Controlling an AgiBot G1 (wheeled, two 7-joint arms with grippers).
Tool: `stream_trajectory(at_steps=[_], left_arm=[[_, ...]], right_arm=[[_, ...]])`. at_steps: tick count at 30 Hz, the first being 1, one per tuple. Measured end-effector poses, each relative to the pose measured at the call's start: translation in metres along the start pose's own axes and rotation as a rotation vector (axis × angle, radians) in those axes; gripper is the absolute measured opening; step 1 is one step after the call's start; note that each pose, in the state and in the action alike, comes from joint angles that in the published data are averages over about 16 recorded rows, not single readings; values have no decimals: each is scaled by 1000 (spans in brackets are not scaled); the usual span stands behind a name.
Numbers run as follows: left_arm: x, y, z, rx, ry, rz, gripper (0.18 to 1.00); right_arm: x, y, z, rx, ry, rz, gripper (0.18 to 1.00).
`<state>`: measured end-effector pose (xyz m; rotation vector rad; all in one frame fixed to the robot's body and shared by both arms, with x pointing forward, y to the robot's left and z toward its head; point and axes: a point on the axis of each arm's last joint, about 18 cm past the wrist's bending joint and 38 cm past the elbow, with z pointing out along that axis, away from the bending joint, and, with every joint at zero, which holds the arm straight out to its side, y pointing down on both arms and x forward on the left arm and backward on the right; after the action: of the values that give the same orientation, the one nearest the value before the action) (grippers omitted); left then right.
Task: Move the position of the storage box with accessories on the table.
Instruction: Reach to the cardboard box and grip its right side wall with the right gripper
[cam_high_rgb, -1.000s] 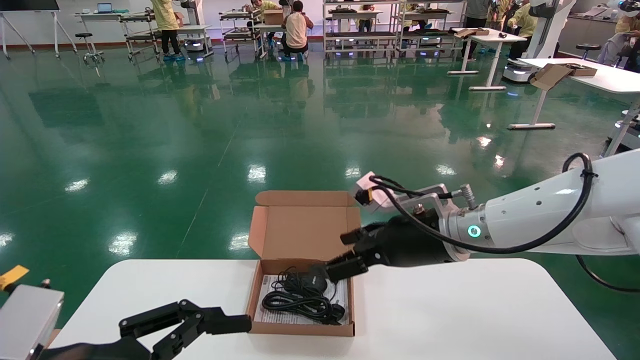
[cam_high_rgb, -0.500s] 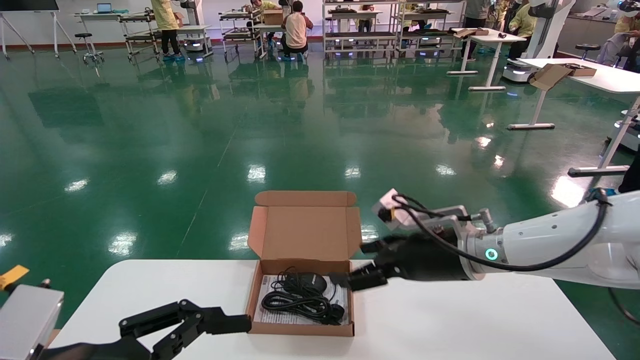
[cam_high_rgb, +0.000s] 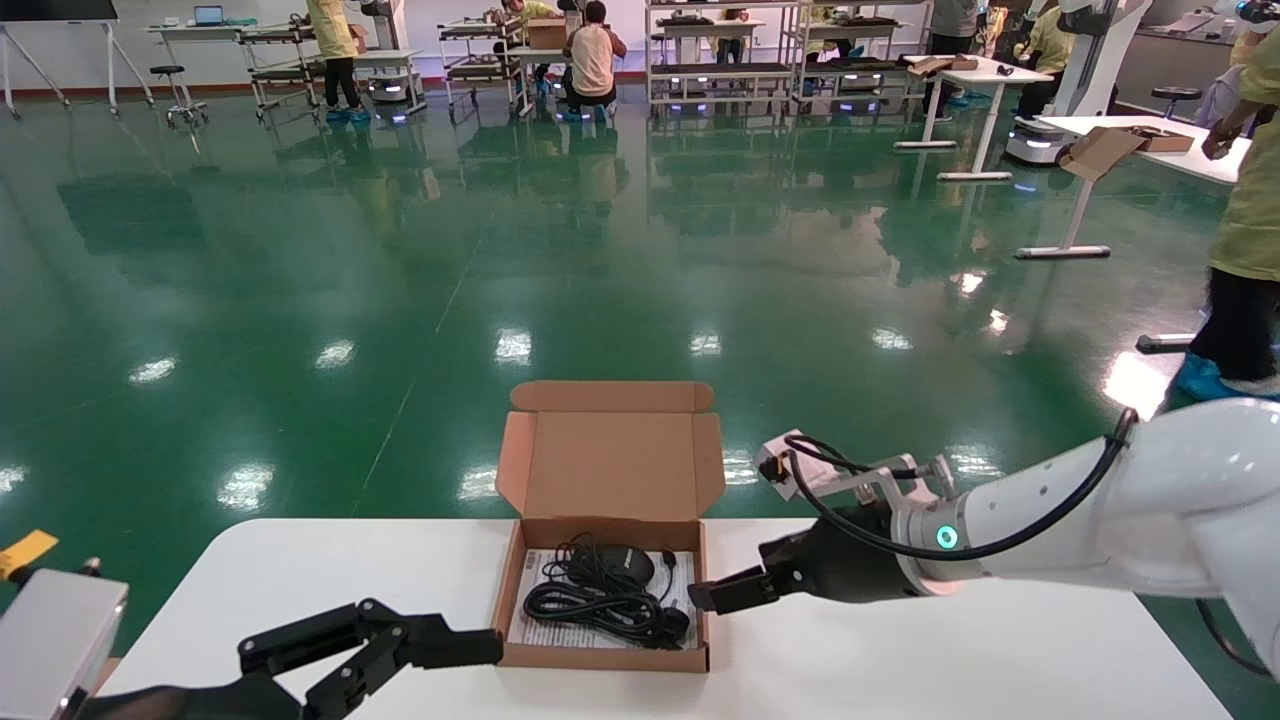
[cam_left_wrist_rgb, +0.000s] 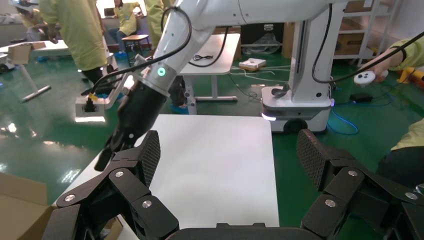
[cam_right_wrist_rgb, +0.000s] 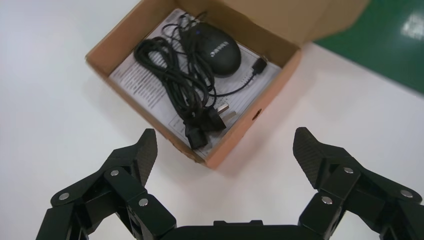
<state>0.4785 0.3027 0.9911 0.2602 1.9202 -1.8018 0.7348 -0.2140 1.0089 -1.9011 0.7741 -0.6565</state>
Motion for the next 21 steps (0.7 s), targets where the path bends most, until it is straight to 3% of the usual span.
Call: stream_trajectory(at_steps=[13, 21], left_arm=[[0, 0, 0, 0, 0, 0, 1000], [0, 0, 0, 0, 0, 0, 1000]], right_arm=[[-7, -5, 3, 43, -34, 97, 1000], [-7, 1, 10, 17, -17, 271, 1000]])
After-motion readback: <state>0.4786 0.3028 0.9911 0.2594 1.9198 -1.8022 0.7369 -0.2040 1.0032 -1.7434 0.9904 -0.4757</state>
